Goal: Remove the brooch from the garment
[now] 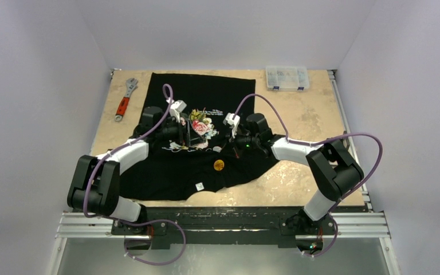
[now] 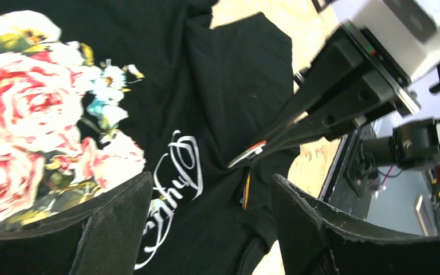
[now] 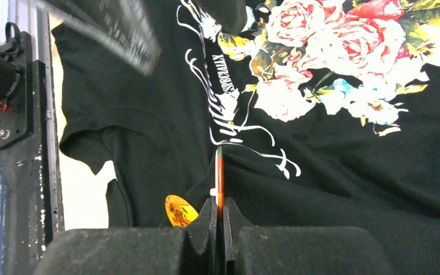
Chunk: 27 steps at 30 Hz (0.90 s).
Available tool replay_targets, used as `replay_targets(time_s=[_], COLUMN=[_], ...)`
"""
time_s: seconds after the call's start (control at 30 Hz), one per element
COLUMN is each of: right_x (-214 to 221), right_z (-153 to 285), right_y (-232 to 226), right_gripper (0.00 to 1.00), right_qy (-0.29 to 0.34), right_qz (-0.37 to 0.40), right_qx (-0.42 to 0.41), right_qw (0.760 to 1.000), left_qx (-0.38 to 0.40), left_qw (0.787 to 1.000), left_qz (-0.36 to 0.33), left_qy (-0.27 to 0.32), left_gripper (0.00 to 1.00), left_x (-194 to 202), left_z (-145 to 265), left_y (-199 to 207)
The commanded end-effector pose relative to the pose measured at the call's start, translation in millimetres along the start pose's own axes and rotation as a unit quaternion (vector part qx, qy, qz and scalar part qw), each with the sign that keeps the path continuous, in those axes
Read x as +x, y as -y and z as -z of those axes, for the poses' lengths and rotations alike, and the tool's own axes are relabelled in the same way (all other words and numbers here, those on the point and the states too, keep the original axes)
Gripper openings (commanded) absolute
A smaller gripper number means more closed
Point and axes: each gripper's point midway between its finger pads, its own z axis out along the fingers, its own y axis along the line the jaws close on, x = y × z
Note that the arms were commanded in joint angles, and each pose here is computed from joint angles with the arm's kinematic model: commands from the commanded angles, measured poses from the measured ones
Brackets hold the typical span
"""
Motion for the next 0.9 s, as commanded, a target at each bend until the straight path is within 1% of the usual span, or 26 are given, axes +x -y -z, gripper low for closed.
replay_targets(time_s=[0.0,0.07,0.23,0.33,0.47,0.73,0.87], right_x=[-19.3,-18.3,-19.6,-20.7,-22.6,-19.4,-20.3], right_z=[-1.6,-2.2,-0.8,0.1,0.2,0.9,3.5], right_y=[-7.4,-9.1,-9.3,-7.3,-7.1,-13.5,-15.2], right_gripper=[0.00,0.00,0.00,0.00,0.00,0.00,0.00], right_qy=[0.022,0.020,0.020,0.020,0.021,0.017,0.023], right_qz=[-0.011,-0.022,-0.054,-0.058,-0.063,-0.075,-0.083], right_qx=[-0.042,-0.053,-0.074,-0.079,-0.087,-0.106,-0.109], right_qw=[0.999,0.998,0.996,0.995,0.994,0.991,0.990], left_qx=[0.052,0.063,0.087,0.092,0.112,0.139,0.137], left_qw=[0.991,0.989,0.984,0.984,0.982,0.977,0.977], left_qz=[-0.124,-0.134,-0.154,-0.153,-0.154,-0.162,-0.161], left_qy=[0.025,0.017,0.005,-0.002,-0.014,-0.017,-0.021], left_gripper=[0.75,0.74,0.69,0.66,0.58,0.55,0.48], left_x=[-8.2,-1.8,7.0,11.0,19.9,23.7,25.7], left_z=[-8.9,-15.5,-26.6,-30.0,-31.0,-37.4,-39.6], left_y=[22.8,29.1,37.1,34.1,35.5,44.1,44.4])
